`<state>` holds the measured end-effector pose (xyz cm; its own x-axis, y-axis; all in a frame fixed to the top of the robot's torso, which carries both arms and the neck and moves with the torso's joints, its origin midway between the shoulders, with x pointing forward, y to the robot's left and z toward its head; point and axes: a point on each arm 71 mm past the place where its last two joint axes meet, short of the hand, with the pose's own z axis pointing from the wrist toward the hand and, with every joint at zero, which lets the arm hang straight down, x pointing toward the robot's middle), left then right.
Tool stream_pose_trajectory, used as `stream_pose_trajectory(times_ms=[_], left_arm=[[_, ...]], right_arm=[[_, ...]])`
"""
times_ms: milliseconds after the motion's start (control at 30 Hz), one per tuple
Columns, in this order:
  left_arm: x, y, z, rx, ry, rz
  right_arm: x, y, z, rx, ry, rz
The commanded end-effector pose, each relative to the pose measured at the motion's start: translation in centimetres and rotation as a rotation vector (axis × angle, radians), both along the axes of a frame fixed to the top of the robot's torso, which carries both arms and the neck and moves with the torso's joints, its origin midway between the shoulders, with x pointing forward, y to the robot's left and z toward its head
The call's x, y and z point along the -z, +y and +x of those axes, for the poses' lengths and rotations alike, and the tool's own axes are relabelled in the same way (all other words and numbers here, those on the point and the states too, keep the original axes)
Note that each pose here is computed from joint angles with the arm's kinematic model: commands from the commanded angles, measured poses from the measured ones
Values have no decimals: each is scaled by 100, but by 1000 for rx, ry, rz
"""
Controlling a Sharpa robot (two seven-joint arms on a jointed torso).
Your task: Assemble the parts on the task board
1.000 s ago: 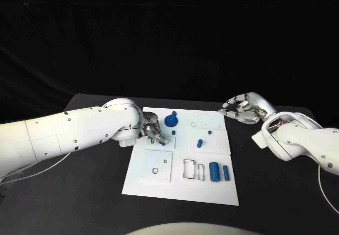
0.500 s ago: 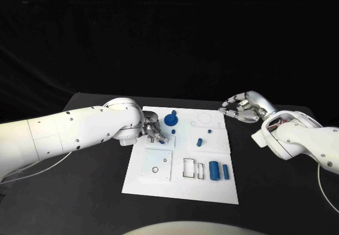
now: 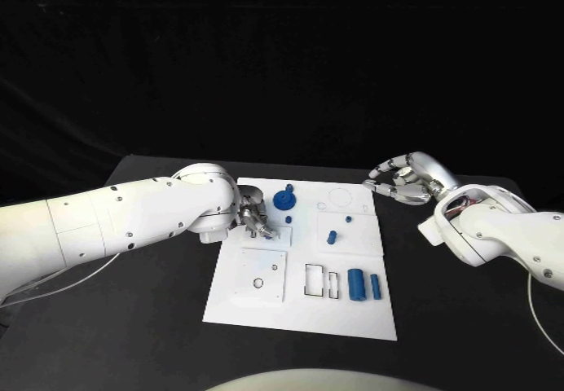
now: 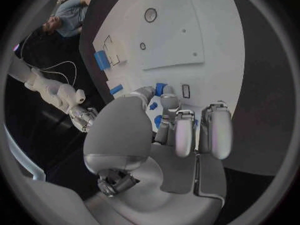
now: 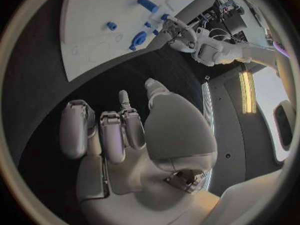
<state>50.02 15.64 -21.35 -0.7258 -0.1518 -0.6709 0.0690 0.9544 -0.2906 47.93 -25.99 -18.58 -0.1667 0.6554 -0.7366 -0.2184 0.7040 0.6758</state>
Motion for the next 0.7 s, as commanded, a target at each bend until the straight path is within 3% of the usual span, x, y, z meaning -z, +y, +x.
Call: stream_pose_trajectory(times_ms=[33, 700], left_arm=[[0, -31, -10, -4, 4, -23], [-10, -42, -11, -24, -2, -61]], right_arm=[[8, 16, -4, -15, 6, -9], [14, 16, -1, -18, 9, -10]])
